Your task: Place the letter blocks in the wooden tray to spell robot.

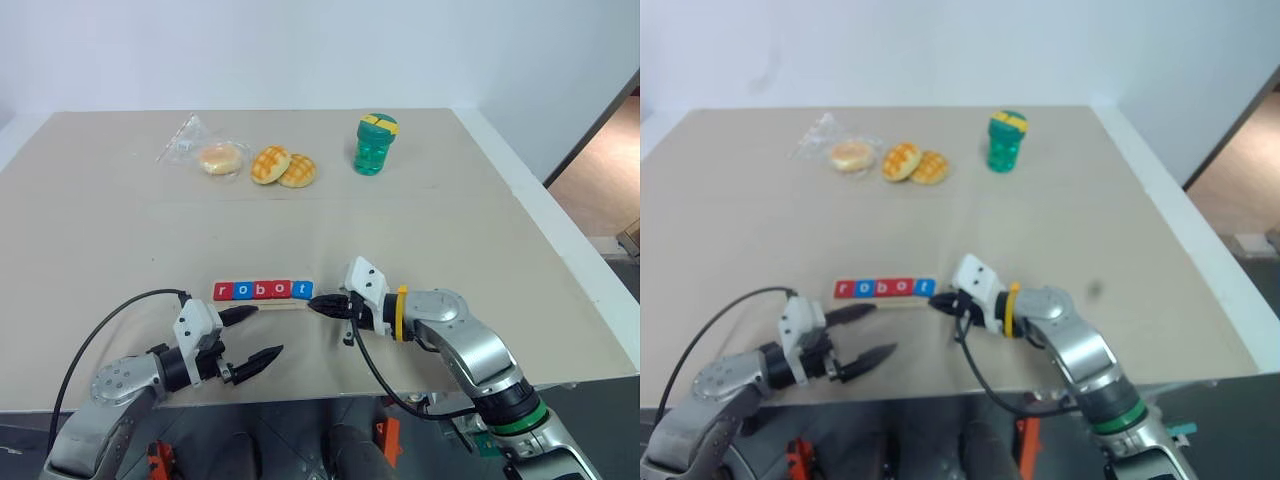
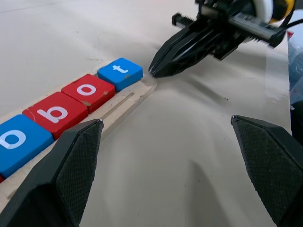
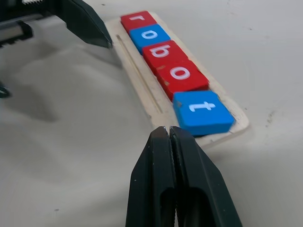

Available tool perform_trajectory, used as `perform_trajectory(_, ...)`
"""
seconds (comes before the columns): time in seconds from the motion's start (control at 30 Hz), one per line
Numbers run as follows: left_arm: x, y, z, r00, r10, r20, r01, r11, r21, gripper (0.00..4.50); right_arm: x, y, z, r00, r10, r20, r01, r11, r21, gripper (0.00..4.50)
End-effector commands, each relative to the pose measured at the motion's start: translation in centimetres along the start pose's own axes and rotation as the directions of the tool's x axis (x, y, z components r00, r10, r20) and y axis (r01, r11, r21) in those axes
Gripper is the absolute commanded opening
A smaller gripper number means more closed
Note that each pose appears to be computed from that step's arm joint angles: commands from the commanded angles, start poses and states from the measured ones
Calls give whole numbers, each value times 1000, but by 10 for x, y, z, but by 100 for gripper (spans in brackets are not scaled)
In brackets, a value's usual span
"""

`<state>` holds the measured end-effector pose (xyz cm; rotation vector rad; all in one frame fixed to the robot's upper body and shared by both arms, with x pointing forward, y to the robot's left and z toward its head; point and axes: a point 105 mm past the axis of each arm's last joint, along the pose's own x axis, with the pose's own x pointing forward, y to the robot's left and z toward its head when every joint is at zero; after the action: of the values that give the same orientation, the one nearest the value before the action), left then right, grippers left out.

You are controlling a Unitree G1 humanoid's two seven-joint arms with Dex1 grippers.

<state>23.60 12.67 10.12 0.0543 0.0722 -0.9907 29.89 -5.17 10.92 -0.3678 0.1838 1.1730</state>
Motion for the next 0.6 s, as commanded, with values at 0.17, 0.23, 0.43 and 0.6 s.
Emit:
perform_trajectory(0.17, -1, -2, 9, 1000, 1, 12, -1, 999, 36, 450, 4, -4, 12, 999, -1, 39, 3, 998, -56, 5)
perform_trajectory(0.23, -2, -2, 8, 1000, 2, 9, -3, 999, 37, 450, 5, -4, 13, 999, 2, 43, 1, 998, -60, 5)
perform_trajectory(0.43, -2, -2, 7, 1000, 9, 3, -9, 999, 38, 450, 8, -7, 16, 999, 4, 47, 0, 997, -74, 5)
perform_trajectory(0.6, -2, -1, 7, 1000, 11, 2, -11, 999, 39, 450, 10, -8, 17, 999, 7, 50, -3, 996, -85, 5)
